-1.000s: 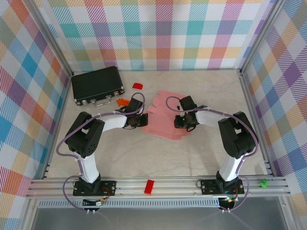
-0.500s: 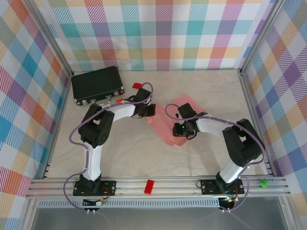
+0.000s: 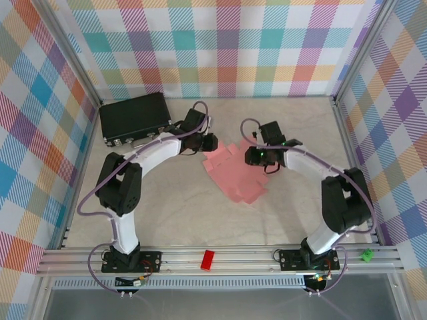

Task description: Fold the paper box

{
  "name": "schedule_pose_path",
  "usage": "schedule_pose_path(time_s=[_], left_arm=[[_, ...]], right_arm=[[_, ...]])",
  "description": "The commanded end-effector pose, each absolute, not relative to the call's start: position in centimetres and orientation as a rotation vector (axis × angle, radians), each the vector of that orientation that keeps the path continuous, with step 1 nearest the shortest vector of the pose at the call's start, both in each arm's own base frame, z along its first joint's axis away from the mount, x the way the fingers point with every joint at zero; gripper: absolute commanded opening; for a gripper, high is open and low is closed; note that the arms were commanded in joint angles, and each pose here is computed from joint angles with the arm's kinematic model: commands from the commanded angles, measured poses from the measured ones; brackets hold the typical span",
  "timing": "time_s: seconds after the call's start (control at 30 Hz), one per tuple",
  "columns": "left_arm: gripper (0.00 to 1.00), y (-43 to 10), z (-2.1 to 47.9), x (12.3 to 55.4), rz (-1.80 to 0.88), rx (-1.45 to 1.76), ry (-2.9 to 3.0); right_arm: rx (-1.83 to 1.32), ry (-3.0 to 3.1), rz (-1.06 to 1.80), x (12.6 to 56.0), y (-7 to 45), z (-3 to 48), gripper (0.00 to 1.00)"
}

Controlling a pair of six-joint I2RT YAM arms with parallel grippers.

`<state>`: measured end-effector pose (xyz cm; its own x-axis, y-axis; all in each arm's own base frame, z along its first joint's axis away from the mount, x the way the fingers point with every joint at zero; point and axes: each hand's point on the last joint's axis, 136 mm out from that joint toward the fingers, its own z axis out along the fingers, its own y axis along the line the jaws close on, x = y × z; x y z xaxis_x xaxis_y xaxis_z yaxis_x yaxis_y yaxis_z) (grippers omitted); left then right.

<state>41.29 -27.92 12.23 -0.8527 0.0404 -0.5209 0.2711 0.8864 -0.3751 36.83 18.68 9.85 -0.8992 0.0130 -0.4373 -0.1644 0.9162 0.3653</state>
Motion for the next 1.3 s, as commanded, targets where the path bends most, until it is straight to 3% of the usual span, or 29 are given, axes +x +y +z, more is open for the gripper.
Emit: schedule_pose_path(time_s=[0.0, 0.1, 0.3, 0.47, 0.83, 1.27], left_arm=[[0.10, -29.4, 10.5, 36.8, -0.710, 0.183, 2.615], [0.00, -30.6, 8.6, 34.9, -0.803, 0.138, 2.632], [0.00, -32.2, 4.1, 33.0, -0.874, 0.079, 2.722], [0.00, -30.6, 1.8, 33.6, -0.698, 0.064, 2.777], [0.00, -27.6, -0.5, 39.2, -0.598, 0.055, 2.802], [0.00, -32.2, 1.1, 45.3, -0.708, 0.283, 2.766]], right_arm=[[-0.164, 2.674, 0.598, 38.6, 18.3, 8.6, 0.23], [-0.180, 2.727, 0.553, 39.9, 17.8, 7.1, 0.22], [-0.161, 2.835, 0.429, 40.1, 16.5, 3.7, 0.21], [-0.135, 2.931, 0.406, 38.4, 15.9, 1.4, 0.21], [0.038, 3.003, 0.463, 32.4, 15.3, 1.0, 0.23], [0.065, 2.965, 0.630, 26.8, 21.5, 1.0, 0.24]])
